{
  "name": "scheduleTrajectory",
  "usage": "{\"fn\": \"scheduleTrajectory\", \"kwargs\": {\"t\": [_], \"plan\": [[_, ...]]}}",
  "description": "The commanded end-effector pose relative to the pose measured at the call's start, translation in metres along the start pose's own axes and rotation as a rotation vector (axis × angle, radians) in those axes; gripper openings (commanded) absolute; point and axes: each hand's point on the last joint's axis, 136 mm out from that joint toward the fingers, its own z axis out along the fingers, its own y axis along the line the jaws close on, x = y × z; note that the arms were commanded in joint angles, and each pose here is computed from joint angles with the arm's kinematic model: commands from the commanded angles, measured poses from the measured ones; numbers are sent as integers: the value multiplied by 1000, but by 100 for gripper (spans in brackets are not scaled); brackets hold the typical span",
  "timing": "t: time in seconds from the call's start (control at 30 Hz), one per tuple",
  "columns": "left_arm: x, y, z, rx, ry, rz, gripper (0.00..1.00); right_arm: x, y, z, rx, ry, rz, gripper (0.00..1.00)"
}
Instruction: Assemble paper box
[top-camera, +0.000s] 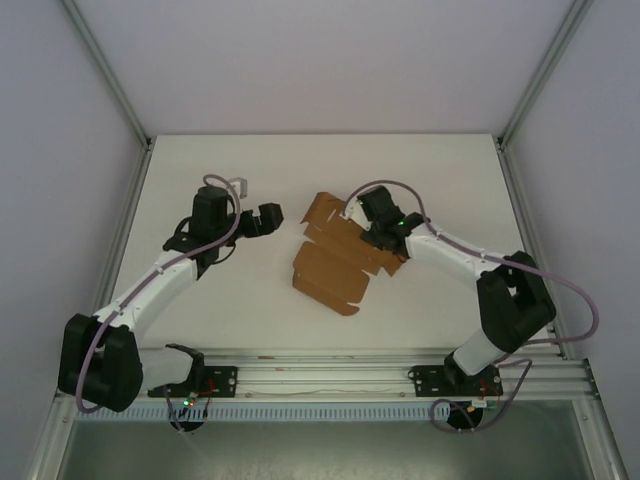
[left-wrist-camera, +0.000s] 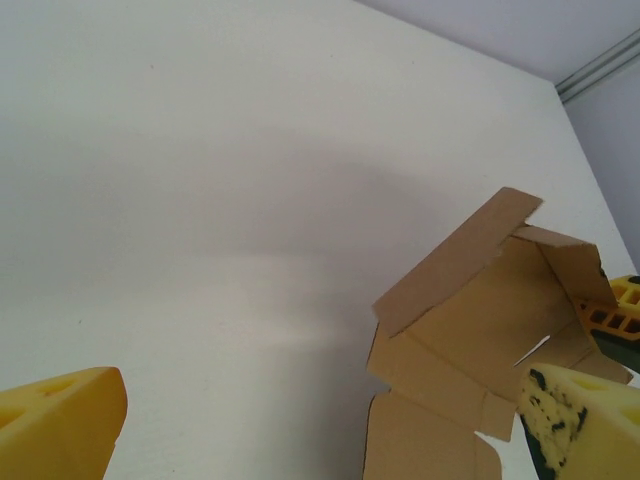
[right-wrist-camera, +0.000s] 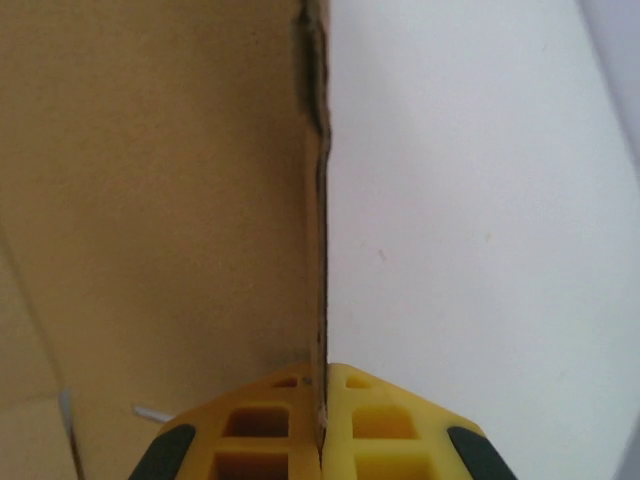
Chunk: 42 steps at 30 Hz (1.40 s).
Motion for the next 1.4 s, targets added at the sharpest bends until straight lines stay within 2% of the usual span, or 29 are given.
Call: {"fn": "scheduleTrajectory", "kwargs": {"t": [0.0, 0.17, 0.37, 0.47, 0.67, 0.77, 0.83, 0.93, 1.2, 1.37], "plan": [[-3, 0, 3, -22, 16, 4, 100, -13, -14, 0, 170, -10, -159, 1], [-2, -1, 19, 4, 43, 16, 100, -31, -7, -2, 291, -39, -273, 0], [4, 13, 41, -45, 82, 18, 100, -44, -4, -10, 380, -112, -312, 0], [4, 20, 46, -75, 85, 14, 100, -45, -3, -14, 380, -118, -319, 0], [7, -14, 48, 103, 97, 75, 100, -44, 5, -13, 373, -104, -342, 0], [3, -20, 48, 83, 71, 115, 100, -48, 6, -13, 377, -113, -330, 0], [2, -11, 55, 11, 72, 143, 100, -51, 7, -14, 366, -127, -312, 0], [10, -1, 69, -63, 145, 179, 100, -56, 8, -15, 340, -146, -277, 0], [33, -30, 92, 14, 210, 288, 100, -65, 10, -21, 317, -205, -230, 0], [29, -46, 95, 58, 160, 264, 100, -72, 16, -29, 270, -277, -181, 0]]}}
